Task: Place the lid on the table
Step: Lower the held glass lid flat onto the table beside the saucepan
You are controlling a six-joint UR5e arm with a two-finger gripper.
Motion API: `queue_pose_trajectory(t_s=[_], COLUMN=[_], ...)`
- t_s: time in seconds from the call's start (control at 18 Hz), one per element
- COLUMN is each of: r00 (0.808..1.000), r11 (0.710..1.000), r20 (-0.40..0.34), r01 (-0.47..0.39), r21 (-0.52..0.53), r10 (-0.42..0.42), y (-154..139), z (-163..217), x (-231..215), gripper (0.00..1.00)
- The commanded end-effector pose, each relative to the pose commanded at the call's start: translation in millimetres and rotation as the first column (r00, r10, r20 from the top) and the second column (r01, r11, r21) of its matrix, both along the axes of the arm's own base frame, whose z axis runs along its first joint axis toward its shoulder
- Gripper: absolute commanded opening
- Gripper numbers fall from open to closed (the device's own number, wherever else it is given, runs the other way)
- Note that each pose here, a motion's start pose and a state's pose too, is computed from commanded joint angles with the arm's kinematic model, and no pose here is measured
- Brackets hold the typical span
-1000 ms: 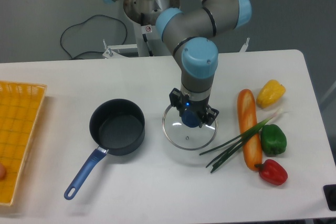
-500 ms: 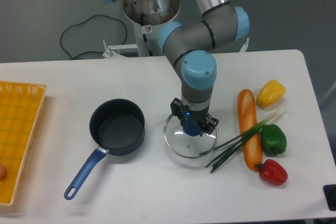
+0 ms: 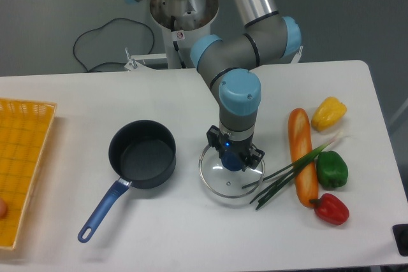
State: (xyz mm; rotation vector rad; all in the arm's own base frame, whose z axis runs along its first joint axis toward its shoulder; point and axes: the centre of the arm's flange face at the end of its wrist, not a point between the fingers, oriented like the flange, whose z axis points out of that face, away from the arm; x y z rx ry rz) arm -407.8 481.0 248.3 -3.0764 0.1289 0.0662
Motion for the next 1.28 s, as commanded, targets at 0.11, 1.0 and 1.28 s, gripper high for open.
queue_pose_trajectory(t_s=[0.11,1.0,1.28], r00=[1.000,0.999,0.999], r11=[1.000,0.999,0.998], r20=[-0.004,-0.006,-0.008], r01=[-0.003,-0.037,-0.054], r21=[0.004,0.007,0.012], r10=[0.003,0.037,0.054], y=[4.0,24.4,45.9], z=[-3.5,-13.7,-15.3], x=[0.9,2.6,14.6], gripper=[0.50,0.50,0.50])
